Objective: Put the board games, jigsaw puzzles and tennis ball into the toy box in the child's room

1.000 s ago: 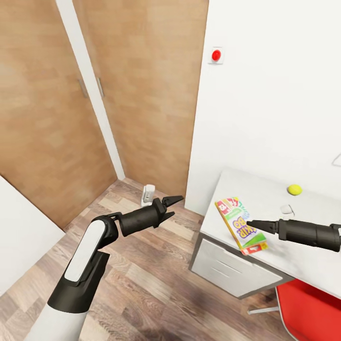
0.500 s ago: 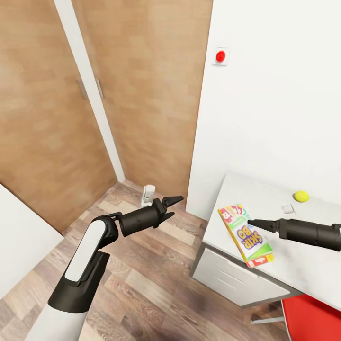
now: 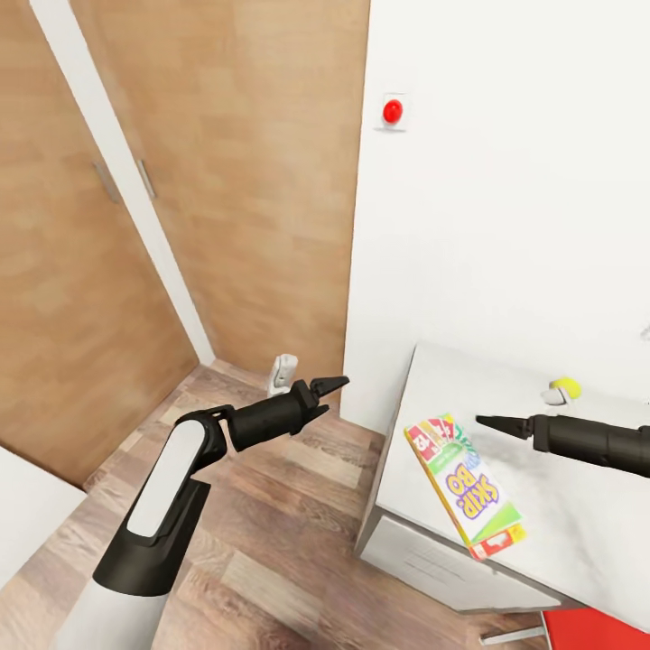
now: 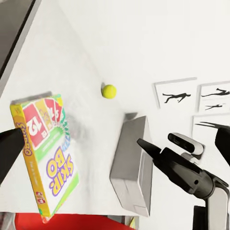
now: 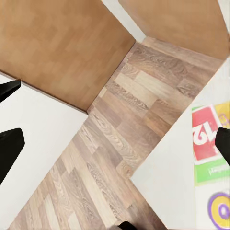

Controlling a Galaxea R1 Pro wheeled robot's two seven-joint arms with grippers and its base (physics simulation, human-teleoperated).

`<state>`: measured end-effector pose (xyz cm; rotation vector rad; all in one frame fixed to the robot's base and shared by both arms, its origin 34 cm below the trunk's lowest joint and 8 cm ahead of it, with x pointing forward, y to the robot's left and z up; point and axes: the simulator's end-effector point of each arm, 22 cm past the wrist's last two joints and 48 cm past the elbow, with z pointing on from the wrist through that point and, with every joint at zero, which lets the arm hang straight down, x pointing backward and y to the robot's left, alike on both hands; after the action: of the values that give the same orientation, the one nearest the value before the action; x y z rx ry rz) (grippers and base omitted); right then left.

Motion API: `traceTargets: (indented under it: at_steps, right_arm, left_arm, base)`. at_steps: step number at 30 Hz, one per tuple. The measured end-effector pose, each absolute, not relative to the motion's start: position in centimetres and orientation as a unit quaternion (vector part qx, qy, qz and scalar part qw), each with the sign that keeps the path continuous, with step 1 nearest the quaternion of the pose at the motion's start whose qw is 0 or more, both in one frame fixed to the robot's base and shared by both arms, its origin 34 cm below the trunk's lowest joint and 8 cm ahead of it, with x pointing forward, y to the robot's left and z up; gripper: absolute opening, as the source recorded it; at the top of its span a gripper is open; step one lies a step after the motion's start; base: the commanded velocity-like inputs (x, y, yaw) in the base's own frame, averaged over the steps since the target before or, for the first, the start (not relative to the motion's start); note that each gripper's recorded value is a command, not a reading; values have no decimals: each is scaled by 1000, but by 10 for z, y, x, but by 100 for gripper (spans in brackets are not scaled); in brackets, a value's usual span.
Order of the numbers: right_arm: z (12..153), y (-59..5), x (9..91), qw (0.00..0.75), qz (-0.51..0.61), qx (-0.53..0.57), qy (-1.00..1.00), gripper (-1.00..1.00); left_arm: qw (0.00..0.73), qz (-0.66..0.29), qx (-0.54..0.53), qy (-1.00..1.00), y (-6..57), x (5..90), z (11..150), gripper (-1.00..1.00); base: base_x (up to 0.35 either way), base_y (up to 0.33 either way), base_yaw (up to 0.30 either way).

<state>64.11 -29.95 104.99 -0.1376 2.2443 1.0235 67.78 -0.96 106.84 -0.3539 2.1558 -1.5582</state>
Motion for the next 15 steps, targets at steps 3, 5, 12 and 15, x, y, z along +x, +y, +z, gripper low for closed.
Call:
traceTargets:
  at_steps: [3,5,12,15]
  right_arm:
    - [1049,-301,642,330,389,-51,859,100]
    - [1049,-301,642,330,387,-50,859,100]
    - [1048,-302,643,330,386,-49,860,100]
    - [1046,-304,644,330,384,-46,861,100]
  left_arm:
    - [228,-563,-128,784,-9,678,1067,100]
    - [228,-561,-129,785,-9,678,1065,100]
    - [221,-555,-135,791,-7,677,1054,100]
    - [213,-551,-140,795,-7,675,1045,100]
  base:
    - [244,46,-253]
    - [167,31,-261]
    - [92,17,-240]
    - [45,8,-140]
